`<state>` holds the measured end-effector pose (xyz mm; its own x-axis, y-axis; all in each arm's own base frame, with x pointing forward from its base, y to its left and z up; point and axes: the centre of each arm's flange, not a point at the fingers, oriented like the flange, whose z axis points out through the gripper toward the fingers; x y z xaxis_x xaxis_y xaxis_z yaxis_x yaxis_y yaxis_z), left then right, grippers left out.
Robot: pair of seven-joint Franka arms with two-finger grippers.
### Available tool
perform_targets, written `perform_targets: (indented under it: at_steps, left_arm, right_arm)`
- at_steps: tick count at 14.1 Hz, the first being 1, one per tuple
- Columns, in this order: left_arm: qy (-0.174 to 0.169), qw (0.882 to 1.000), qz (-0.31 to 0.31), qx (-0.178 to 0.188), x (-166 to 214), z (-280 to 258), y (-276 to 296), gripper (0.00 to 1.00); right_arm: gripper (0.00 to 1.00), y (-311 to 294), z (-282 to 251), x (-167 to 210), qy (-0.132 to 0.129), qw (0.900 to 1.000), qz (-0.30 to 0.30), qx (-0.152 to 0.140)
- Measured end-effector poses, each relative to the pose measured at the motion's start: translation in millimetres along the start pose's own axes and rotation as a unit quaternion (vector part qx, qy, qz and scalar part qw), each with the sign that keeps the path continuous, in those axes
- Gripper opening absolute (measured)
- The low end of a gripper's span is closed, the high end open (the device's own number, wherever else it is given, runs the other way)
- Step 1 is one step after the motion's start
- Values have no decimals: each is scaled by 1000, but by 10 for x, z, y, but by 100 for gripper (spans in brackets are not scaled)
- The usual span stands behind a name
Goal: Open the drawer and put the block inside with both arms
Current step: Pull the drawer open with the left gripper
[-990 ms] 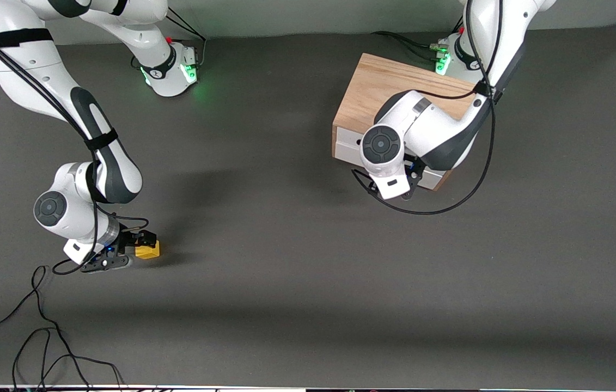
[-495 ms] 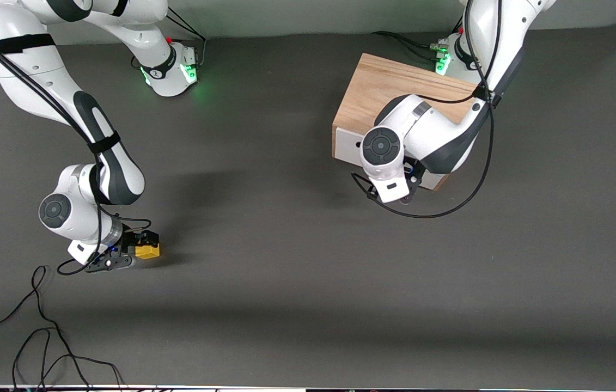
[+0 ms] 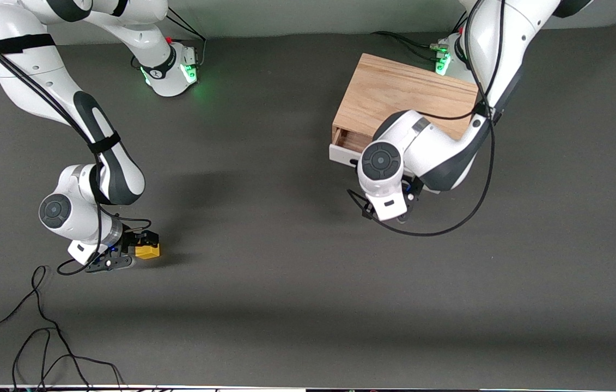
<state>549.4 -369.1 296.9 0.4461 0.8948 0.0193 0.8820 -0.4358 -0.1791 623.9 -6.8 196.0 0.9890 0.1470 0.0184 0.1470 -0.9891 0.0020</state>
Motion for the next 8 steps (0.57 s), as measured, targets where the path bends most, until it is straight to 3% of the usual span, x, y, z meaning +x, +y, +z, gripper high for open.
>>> perform_targets:
  at_steps: [5, 7, 8]
  left_arm:
    - [-20, 999, -13, -35, 117, -92, 317, 100]
    - [-21, 999, -12, -46, 115, -102, 346, 100]
    - [-22, 998, -11, -56, 110, -124, 367, 100]
  right_arm:
    - [89, 0, 1, 0, 0, 1000, -1, 0]
    - [73, -1, 2, 0, 0, 1000, -2, 0]
    - [73, -1, 2, 0, 0, 1000, -2, 0]
